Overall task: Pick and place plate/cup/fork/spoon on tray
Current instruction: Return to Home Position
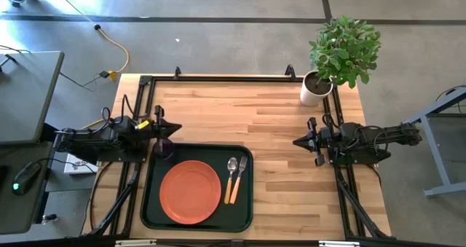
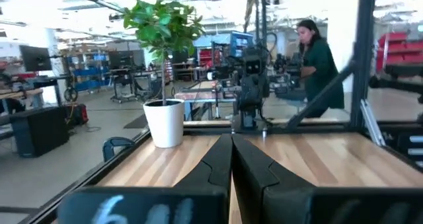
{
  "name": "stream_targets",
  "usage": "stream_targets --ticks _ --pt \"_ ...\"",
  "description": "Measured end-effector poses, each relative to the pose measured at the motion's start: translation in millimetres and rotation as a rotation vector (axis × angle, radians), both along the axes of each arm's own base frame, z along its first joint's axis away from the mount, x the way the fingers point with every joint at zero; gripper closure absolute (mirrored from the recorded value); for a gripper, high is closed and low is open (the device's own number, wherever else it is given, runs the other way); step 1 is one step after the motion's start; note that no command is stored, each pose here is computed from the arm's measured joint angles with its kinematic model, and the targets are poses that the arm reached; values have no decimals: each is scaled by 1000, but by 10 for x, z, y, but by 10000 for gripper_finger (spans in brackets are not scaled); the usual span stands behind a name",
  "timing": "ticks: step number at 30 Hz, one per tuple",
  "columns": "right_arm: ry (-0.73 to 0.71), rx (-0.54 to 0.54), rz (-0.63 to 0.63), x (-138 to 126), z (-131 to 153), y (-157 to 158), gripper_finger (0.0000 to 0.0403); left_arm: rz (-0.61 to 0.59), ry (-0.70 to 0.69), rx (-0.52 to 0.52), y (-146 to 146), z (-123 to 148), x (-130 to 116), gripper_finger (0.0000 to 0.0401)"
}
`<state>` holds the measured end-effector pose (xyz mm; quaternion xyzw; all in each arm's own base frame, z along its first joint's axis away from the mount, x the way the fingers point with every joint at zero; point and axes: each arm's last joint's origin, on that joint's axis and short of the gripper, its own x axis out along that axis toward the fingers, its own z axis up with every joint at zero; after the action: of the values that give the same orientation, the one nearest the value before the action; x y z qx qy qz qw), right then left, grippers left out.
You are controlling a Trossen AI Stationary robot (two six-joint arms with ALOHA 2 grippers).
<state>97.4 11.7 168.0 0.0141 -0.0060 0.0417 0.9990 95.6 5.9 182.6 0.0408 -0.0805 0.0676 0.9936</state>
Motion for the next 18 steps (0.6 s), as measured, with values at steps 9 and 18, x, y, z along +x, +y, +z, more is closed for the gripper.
stream_targets --ticks 9,18 --pt "0 0 0 0 0 0 391 49 -33 -88 18 18 -6 401" --pt "1 0 0 0 -2 0 391 24 105 -188 13 -128 12 400"
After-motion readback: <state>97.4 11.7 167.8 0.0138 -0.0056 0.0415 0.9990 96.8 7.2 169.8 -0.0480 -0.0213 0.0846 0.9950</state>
